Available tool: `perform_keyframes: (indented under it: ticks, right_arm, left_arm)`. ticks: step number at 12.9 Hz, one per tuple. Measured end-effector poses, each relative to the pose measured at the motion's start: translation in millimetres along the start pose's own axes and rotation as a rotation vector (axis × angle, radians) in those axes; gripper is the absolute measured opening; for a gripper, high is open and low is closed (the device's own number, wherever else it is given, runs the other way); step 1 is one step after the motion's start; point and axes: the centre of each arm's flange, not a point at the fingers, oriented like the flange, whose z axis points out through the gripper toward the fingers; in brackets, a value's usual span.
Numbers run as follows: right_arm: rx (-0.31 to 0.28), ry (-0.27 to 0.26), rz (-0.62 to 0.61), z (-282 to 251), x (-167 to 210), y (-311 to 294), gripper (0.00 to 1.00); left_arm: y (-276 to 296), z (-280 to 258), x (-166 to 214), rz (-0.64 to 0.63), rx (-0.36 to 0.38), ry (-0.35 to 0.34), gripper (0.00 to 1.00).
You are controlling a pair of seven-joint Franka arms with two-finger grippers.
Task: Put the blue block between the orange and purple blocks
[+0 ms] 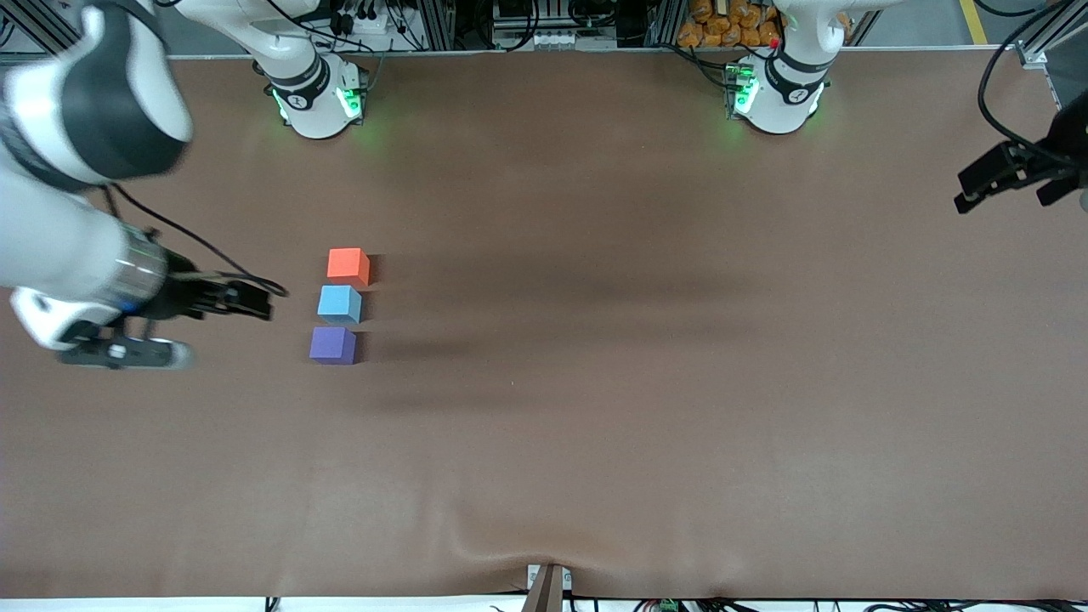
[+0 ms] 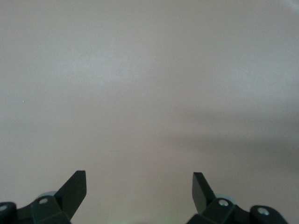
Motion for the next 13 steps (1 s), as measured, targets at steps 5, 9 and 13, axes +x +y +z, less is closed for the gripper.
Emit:
perform_keyframes:
  ticks: [5,9,13]
  right_arm:
    - [-0.020,0.073,-0.056,-106.5,-76.2,19.1,1.00]
    - [-0.045,0.075,-0.016,-104.3,-115.6,43.4,1.00]
    - [-0.046,0.080,-0.022,-97.4,-118.6,43.0,1.00]
  left_arm:
    - [1.5,-18.6,-25.7,0.005,0.008,-0.016,1.00]
    - [0.5,-22.7,-33.4,0.004,0.010,-0.022,1.00]
    - [8.5,-16.0,-31.3,0.017,-0.004,-0.030,1.00]
